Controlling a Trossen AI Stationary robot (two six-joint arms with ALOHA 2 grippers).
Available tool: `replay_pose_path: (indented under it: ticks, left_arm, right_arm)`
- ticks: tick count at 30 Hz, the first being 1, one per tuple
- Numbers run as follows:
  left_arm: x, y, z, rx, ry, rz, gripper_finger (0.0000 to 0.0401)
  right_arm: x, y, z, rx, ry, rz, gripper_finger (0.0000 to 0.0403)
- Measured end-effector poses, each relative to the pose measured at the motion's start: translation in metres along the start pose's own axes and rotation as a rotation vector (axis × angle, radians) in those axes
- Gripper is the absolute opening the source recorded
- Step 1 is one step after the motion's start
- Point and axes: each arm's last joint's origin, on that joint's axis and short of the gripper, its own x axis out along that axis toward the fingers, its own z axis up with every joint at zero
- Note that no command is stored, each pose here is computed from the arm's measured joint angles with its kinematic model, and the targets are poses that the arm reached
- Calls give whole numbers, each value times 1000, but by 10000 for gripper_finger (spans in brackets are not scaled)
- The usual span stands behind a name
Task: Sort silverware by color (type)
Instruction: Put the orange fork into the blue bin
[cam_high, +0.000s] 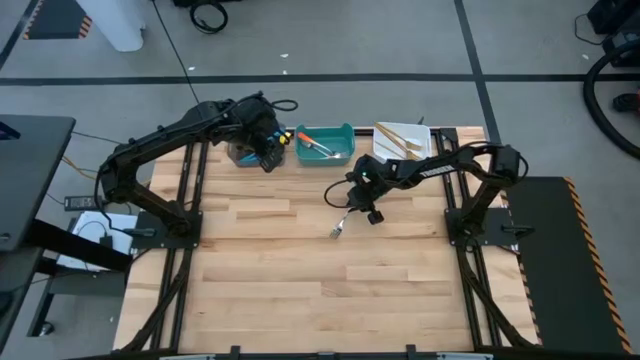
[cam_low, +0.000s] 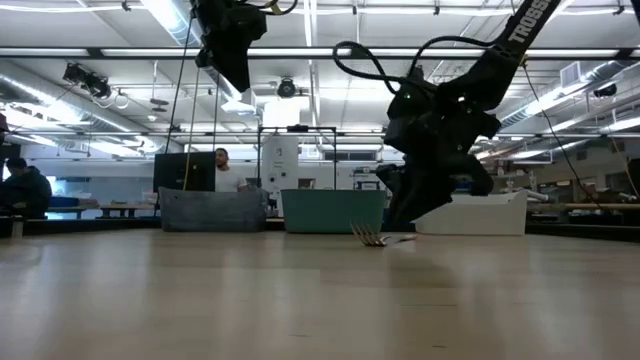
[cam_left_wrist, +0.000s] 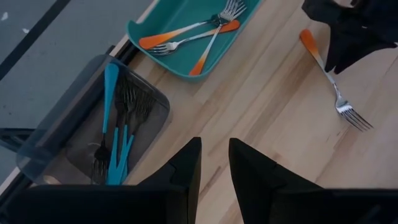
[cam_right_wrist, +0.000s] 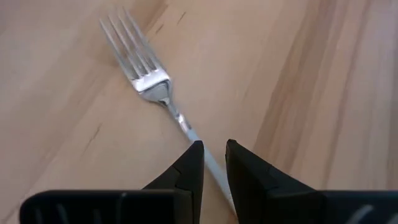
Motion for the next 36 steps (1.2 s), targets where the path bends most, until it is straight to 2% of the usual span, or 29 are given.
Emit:
replay_pose_path:
  ticks: [13,23,27,33,36]
  left_arm:
    - [0,2,2,-11,-21,8,91]
    - [0,2,4,-11,-35,8,91]
    - [0,2,4,-12,-37,7,91]
    - [0,2,4,-14,-37,7,91]
    - [0,2,4,-14,-37,7,91]
  right_arm:
    - [7,3,-6,-62,65,-6,74]
    - [22,14,2,-110,67,5,74]
    - [25,15,3,-61,94,-39,69]
    - [25,14,3,23,106,-71,13]
    - [25,13,3,71,110,-95,14]
